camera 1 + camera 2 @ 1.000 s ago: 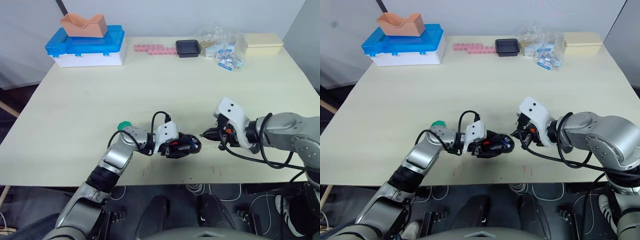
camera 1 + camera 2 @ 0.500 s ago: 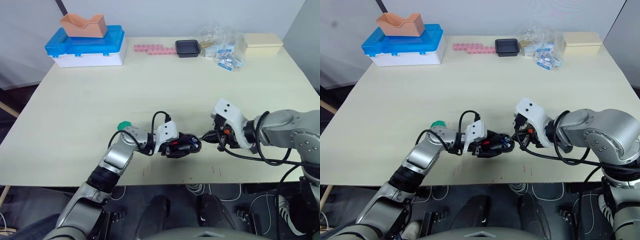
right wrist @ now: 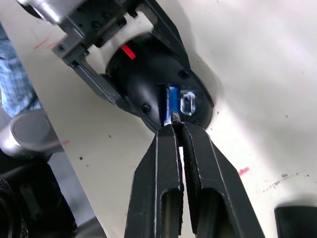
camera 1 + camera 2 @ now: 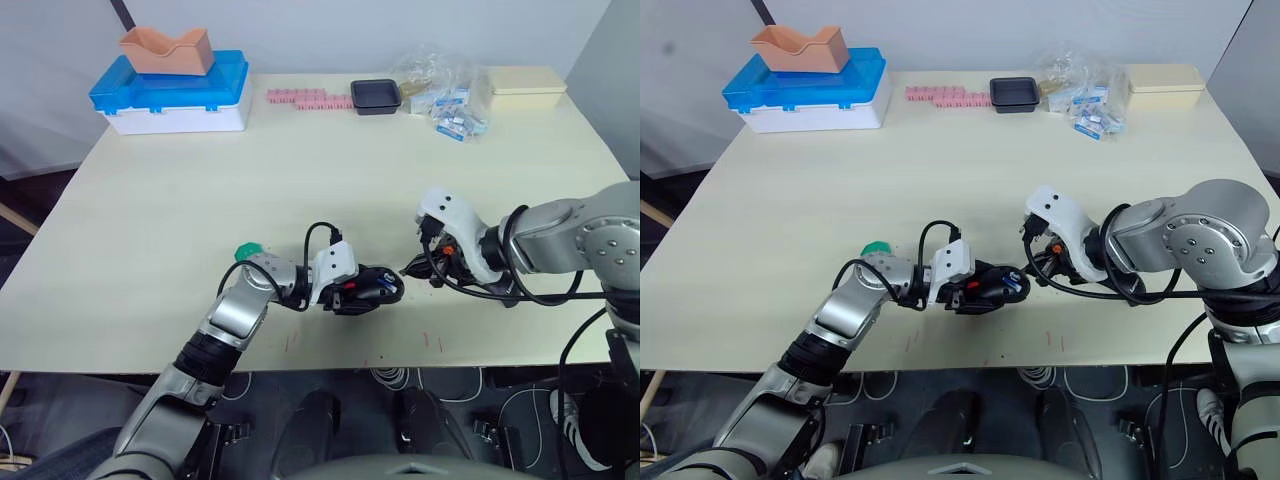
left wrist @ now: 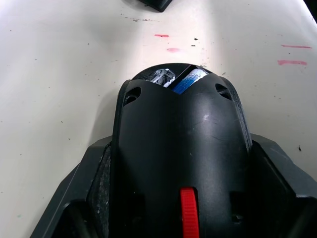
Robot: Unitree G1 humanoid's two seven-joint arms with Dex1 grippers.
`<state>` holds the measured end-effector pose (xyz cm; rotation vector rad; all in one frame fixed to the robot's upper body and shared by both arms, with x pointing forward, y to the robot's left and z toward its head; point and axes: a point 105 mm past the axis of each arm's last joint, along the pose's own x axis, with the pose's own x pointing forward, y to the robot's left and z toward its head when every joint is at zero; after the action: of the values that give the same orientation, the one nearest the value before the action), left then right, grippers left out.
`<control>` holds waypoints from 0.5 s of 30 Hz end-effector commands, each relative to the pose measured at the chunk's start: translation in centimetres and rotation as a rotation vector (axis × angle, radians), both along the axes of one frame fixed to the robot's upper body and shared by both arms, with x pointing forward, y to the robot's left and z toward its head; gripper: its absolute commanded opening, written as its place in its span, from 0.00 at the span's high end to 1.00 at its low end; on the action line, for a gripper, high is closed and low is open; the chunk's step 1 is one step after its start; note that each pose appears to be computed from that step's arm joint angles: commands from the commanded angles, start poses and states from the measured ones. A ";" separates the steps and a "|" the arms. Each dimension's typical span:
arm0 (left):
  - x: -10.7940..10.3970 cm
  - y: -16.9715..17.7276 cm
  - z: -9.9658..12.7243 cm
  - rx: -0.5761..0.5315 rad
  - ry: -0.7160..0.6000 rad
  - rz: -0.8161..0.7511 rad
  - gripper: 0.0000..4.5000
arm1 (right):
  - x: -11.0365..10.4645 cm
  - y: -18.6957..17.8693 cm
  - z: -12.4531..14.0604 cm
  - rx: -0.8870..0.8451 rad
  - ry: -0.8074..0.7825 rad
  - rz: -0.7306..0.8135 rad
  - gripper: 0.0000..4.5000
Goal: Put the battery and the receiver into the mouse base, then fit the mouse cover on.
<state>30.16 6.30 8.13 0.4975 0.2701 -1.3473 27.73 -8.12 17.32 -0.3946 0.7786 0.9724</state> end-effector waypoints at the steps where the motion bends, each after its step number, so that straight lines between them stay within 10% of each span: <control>1: 0.3 0.1 -0.2 0.007 -0.001 0.018 0.34 | 0.2 0.4 0.9 -0.010 0.003 0.007 1.00; 15: 0.3 -0.1 -0.3 0.013 0.002 0.005 0.34 | 0.8 1.6 0.4 -0.171 0.091 -0.009 1.00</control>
<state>30.32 6.15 8.11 0.4930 0.2635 -1.3476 28.53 -6.77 17.01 -0.4871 0.9615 0.9202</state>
